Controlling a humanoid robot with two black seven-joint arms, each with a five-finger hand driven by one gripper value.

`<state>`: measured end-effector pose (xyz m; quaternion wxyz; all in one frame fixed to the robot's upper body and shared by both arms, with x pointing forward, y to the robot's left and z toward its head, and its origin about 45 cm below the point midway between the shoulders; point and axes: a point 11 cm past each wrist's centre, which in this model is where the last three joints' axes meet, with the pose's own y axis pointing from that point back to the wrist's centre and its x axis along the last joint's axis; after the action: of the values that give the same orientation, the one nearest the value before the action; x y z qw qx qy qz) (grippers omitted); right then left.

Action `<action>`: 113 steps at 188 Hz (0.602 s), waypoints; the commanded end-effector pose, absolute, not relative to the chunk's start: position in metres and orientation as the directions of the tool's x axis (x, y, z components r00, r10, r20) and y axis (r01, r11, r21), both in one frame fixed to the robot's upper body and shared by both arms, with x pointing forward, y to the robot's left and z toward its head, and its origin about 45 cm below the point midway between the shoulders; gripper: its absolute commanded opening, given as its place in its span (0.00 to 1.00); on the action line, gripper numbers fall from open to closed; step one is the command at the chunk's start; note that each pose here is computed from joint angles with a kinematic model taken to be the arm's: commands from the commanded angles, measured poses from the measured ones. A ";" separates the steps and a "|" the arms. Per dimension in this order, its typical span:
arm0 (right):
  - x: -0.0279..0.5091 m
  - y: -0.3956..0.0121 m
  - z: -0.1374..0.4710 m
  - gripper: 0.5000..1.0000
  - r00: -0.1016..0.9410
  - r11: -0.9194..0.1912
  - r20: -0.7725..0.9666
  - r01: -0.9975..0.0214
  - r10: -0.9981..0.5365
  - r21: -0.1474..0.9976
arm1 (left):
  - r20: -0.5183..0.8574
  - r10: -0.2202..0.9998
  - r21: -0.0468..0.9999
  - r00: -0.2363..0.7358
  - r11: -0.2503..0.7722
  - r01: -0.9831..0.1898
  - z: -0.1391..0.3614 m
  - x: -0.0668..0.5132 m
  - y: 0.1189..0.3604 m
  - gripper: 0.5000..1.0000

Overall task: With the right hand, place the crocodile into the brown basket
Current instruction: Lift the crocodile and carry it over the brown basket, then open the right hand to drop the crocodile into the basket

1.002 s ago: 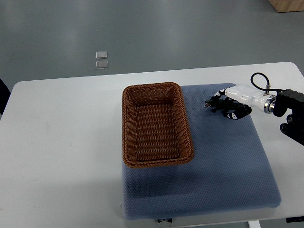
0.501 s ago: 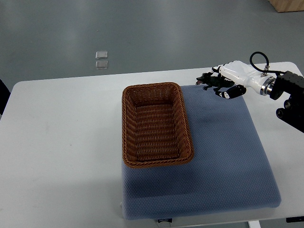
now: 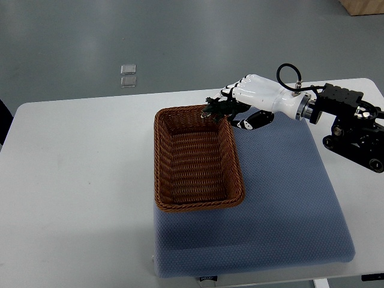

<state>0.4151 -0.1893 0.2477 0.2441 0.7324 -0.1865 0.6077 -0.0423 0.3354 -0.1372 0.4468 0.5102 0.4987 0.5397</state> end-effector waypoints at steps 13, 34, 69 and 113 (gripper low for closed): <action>0.407 -0.164 0.244 0.00 0.205 -0.848 0.979 -0.516 0.013 0.120 | 0.105 0.991 0.994 -0.080 -0.103 0.027 -0.137 -0.042 0.335 1.00; 0.399 -0.151 0.233 0.00 0.228 -0.866 0.973 -0.481 0.030 0.139 | 0.107 0.991 0.994 -0.078 -0.105 0.027 -0.137 -0.042 0.336 1.00; 0.390 -0.139 0.220 0.00 0.249 -0.881 0.967 -0.445 0.051 0.161 | 0.105 0.991 0.994 -0.078 -0.103 0.027 -0.137 -0.042 0.335 1.00; 0.387 -0.142 0.203 0.21 0.271 -0.871 0.959 -0.450 0.078 0.198 | 0.105 0.991 0.994 -0.080 -0.103 0.027 -0.137 -0.042 0.335 1.00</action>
<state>0.3867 -0.1388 0.2073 0.2166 0.7650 -0.1204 0.5944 -0.0425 0.3355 -0.1372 0.4467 0.5104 0.4988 0.5397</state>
